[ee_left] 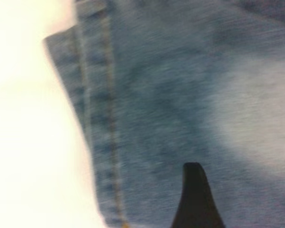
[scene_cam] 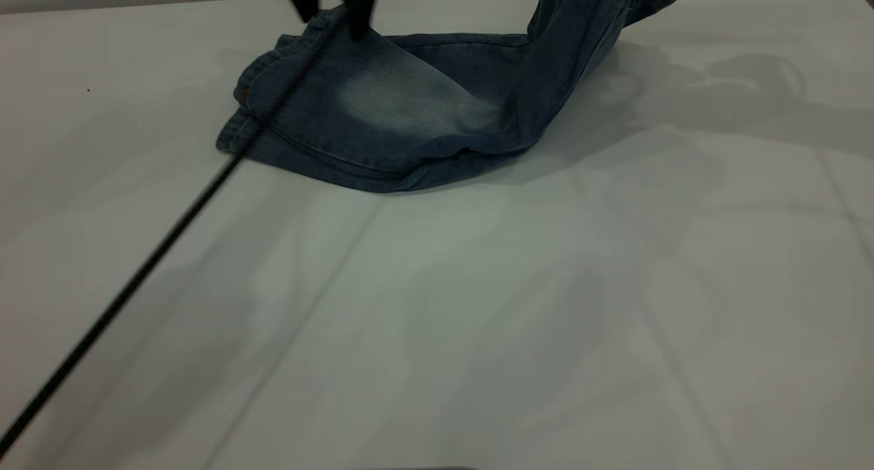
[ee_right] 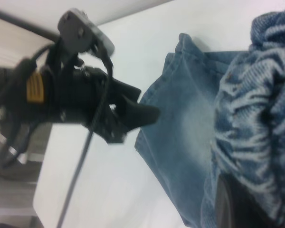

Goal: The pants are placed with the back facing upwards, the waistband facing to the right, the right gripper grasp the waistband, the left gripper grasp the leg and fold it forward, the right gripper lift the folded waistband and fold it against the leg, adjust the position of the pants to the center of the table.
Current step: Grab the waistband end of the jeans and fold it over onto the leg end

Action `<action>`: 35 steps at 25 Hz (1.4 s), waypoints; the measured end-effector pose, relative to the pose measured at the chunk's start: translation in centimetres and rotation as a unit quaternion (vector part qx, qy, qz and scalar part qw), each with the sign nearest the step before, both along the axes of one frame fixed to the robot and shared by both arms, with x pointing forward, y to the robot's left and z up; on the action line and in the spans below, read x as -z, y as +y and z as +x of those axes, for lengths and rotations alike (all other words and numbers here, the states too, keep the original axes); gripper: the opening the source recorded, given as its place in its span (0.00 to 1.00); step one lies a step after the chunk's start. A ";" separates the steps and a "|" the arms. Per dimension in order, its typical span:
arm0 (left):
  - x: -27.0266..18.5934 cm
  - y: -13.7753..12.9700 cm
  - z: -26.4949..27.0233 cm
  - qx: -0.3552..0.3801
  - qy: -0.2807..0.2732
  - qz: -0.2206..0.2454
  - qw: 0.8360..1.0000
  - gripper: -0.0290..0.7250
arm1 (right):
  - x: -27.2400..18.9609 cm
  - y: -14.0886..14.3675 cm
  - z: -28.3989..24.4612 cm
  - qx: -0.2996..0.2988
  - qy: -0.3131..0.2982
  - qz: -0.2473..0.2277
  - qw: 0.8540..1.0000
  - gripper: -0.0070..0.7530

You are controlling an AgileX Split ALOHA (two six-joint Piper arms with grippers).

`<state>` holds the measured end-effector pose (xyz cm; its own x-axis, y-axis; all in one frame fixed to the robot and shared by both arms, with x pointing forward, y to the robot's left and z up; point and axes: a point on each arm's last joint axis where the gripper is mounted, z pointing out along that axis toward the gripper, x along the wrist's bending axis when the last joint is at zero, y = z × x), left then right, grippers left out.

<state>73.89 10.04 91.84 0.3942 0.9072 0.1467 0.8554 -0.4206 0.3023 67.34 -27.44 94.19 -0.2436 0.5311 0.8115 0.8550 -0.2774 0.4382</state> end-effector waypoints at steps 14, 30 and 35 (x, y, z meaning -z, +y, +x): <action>5.4 5.1 1.7 -0.054 0.063 -0.042 0.996 0.64 | -2.3 7.1 1.5 -0.024 -0.043 -0.027 0.998 0.11; 5.9 4.9 2.2 -0.044 0.063 -0.038 0.996 0.64 | -3.2 14.7 1.4 0.003 -0.093 -0.055 0.994 0.11; 0.9 5.2 3.8 -0.035 -0.022 -0.019 0.999 0.64 | -3.1 15.8 1.4 0.017 -0.116 -0.076 0.990 0.11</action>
